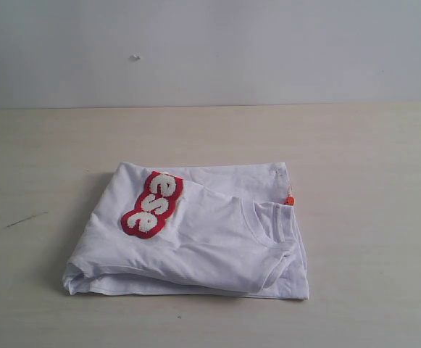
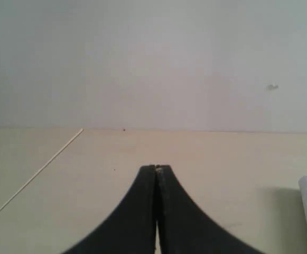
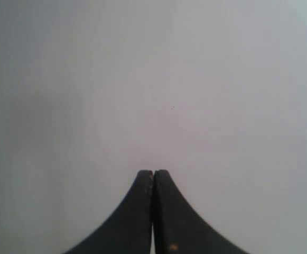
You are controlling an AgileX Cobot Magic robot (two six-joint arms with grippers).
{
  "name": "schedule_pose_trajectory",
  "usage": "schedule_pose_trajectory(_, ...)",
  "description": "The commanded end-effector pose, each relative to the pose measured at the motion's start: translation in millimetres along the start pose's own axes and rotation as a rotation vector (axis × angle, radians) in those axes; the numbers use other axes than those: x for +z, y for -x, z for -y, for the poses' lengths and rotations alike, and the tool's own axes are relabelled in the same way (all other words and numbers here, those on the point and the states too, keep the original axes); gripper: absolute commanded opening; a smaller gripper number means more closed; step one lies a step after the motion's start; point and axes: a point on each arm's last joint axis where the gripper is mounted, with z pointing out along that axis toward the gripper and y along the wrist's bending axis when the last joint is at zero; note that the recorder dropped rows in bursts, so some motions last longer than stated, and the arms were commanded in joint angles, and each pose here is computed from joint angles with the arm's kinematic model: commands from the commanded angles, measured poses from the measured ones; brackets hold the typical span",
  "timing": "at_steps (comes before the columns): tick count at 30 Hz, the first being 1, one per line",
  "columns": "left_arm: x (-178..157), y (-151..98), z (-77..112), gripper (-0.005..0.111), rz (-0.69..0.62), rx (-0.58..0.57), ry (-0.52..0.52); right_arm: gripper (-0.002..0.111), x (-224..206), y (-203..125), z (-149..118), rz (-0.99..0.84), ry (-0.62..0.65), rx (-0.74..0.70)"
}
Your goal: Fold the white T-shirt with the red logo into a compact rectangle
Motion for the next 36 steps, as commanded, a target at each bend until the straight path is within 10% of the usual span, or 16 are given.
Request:
schedule_pose_trajectory(1,0,-6,-0.4,0.0,-0.059,-0.023,0.006,0.0,-1,2,0,0.007,-0.005,-0.021)
schedule_pose_trajectory(36,-3,-23,1.9,0.0,-0.245,-0.042,-0.038,0.0,-1,2,0,0.007,-0.005,-0.021)
